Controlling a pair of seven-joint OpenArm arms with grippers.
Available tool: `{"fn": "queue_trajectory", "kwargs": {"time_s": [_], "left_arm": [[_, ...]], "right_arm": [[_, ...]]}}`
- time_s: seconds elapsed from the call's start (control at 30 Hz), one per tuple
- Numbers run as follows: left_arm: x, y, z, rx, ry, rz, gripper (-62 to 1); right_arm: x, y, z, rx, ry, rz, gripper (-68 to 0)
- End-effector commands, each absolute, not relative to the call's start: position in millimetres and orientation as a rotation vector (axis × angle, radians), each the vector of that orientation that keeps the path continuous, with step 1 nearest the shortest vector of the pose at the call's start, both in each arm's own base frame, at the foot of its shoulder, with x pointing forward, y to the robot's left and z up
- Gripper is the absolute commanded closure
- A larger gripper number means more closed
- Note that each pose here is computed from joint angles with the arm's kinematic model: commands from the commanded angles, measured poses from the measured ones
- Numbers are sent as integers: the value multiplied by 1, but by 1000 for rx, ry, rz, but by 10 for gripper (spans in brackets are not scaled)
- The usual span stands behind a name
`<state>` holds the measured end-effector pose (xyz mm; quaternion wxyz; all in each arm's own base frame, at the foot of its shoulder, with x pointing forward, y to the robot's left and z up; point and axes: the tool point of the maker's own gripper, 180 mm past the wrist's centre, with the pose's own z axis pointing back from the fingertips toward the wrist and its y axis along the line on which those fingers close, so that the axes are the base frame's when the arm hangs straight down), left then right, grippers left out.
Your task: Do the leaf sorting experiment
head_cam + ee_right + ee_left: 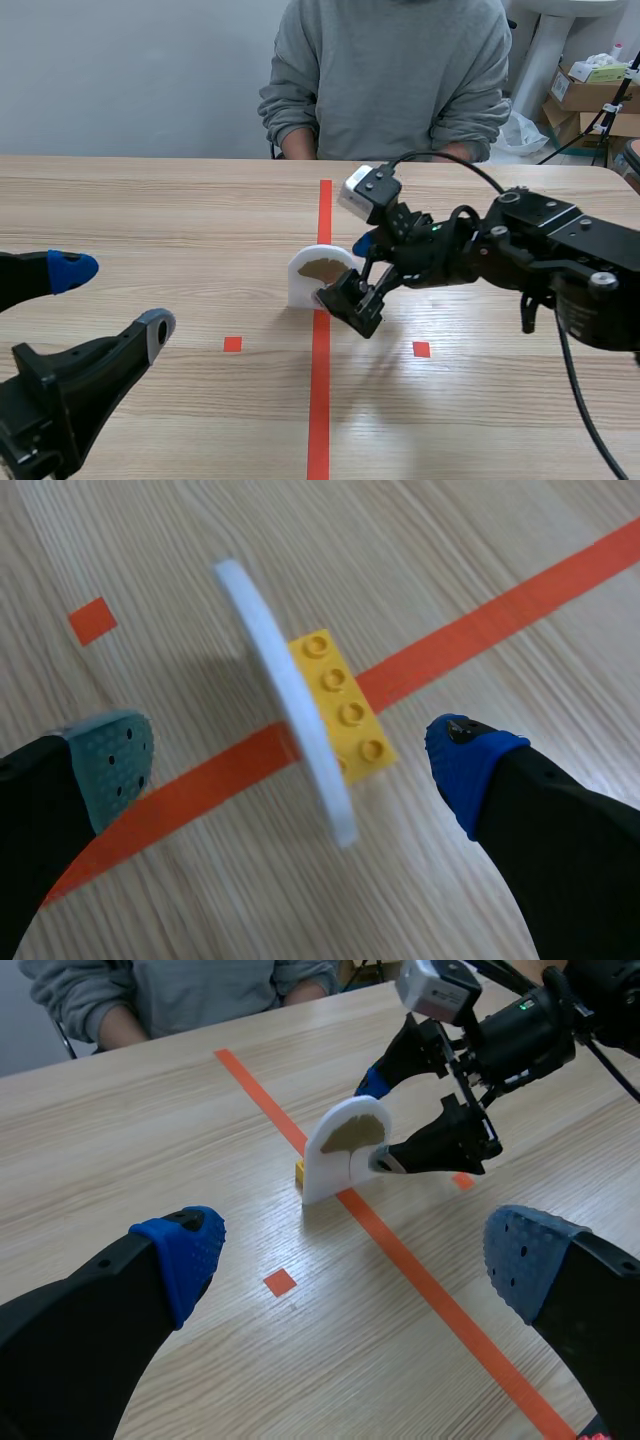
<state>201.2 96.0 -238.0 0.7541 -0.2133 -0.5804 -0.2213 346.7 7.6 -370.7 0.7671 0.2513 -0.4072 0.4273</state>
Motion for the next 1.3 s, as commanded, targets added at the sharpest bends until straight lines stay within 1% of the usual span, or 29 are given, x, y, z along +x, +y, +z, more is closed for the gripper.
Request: {"fn": "queue_trajectory", "kwargs": {"time_s": [0.0, 0.1, 0.13, 0.17, 0.23, 0.27, 0.33, 0.4, 0.43, 0.53, 0.7, 0.83, 0.87, 1.0, 1.03, 1.1, 1.27], "left_arm": [[203, 94, -228, -476, -1301, -480, -551], [203, 94, -228, -476, -1301, -480, -551], [203, 94, -228, -476, -1301, -480, -551], [203, 94, -228, -476, -1301, -480, -551], [203, 94, -228, -476, -1301, -480, -551], [203, 94, -228, -476, -1301, -480, -551], [203, 94, -228, -476, -1301, -480, -551], [203, 94, -228, -476, -1301, -480, -551], [203, 94, -228, -476, -1301, -480, -551], [203, 94, -228, -475, -1299, -480, -551], [203, 94, -228, -475, -1299, -480, -551], [203, 94, -228, -475, -1299, -480, -551], [203, 94, -228, -475, -1299, -480, -551], [203, 94, -228, -475, -1299, -480, -551], [203, 94, -228, -475, -1299, -480, -551], [203, 94, -228, -475, -1299, -480, -551], [203, 94, -228, -475, -1299, -480, -551]], "right_arm": [[357, 15, -356, 562, -929, 928, -558], [353, 26, -362, 573, -909, 938, -557], [352, 28, -364, 573, -906, 941, -551], [352, 30, -364, 577, -906, 942, -524], [352, 32, -363, 583, -912, 941, -424], [352, 32, -362, 583, -913, 941, -356], [352, 31, -363, 576, -913, 941, -244], [353, 30, -365, 562, -910, 951, -186], [352, 30, -365, 559, -909, 954, -171], [353, 30, -365, 561, -910, 954, -149], [353, 30, -365, 561, -910, 954, -141], [353, 30, -365, 561, -910, 954, -69], [353, 30, -365, 561, -910, 953, -59], [353, 31, -363, 565, -919, 952, -59], [353, 31, -363, 567, -921, 951, -51], [354, 32, -361, 573, -932, 948, -10], [357, 31, -356, 577, -951, 937, -12]]}}
